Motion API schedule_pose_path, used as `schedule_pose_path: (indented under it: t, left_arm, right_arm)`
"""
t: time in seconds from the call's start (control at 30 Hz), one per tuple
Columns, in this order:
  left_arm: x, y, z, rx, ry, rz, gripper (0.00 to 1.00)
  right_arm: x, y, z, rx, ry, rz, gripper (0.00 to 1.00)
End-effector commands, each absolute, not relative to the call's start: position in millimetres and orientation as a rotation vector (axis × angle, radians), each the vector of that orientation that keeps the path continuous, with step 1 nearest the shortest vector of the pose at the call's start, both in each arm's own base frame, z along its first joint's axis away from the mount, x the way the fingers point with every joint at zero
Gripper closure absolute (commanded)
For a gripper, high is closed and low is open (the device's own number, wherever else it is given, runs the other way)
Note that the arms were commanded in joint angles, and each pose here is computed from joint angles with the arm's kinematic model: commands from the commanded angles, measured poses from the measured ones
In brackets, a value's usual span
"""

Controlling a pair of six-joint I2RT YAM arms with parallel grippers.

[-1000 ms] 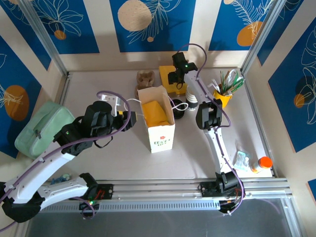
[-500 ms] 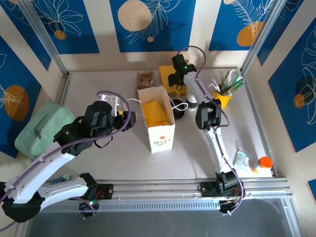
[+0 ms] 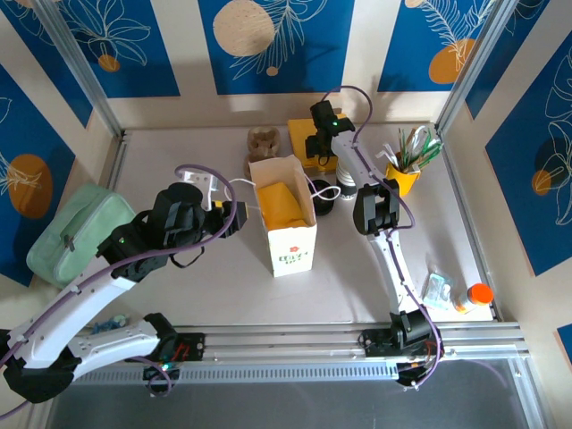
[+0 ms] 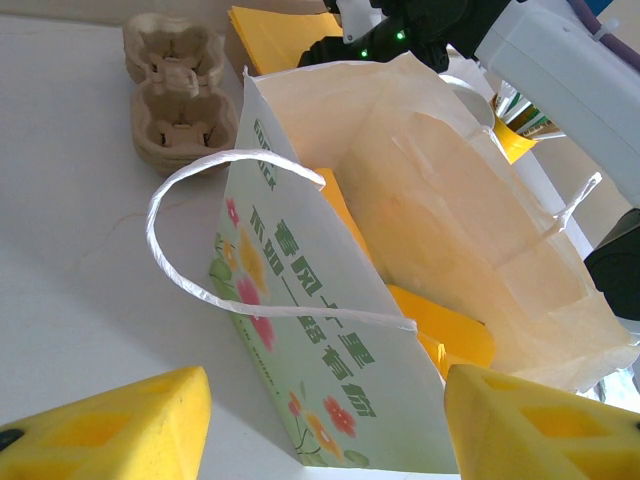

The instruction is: Pack the takeout coffee

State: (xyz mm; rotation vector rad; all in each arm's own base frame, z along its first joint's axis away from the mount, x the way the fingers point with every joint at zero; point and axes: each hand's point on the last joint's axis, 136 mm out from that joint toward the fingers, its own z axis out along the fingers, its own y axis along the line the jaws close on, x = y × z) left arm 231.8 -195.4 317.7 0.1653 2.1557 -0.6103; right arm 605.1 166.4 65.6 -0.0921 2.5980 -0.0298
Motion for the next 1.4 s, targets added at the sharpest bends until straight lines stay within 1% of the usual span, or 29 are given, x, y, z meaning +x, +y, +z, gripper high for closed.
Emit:
schedule_pose_path:
  t: [0.0, 0.23, 0.37, 0.5, 0.63, 0.87, 1.0, 1.17, 1.37]
  left_arm:
    - [227, -195, 330, 0.17, 2.136, -0.636, 0.37]
    - [227, -194, 330, 0.17, 2.135, -0.633, 0.37]
    - [226, -194, 327, 0.167, 2.141, -0.631, 0.37]
    - [226, -192, 327, 0.163, 2.14, -0.627, 0.37]
    - [225, -190, 326, 0.16, 2.14, -0.623, 0.37]
    - [223, -188, 322, 0.151, 2.149, -0.624, 0.37]
    - [223, -187, 324, 0.148, 2.145, -0.624, 0.37]
    - [222, -187, 324, 0.147, 2.146, -0.628, 0.37]
    - [221, -186, 325, 0.144, 2.142, -0.631, 0.37]
  right_arm:
    - [591, 168, 36, -0.093, 2.686, -0.034, 0.36]
    - [592, 175, 51, -0.094, 2.669, 0.026, 0.55]
    - [593, 184, 66, -0.101, 2.646, 0.101, 0.63]
    - [593, 190, 82, -0.107, 2.619, 0.131, 0.65]
    - [593, 193, 98, -0.107, 2.599, 0.168, 0.73]
    - [590, 197, 124, -0.114, 2.564, 0.19, 0.81]
    - [588, 198, 142, -0.114, 2.537, 0.2, 0.89]
    - [584, 198, 167, -0.101, 2.505, 0.214, 0.92]
    - [573, 198, 209, -0.085, 2.46, 0.271, 0.94]
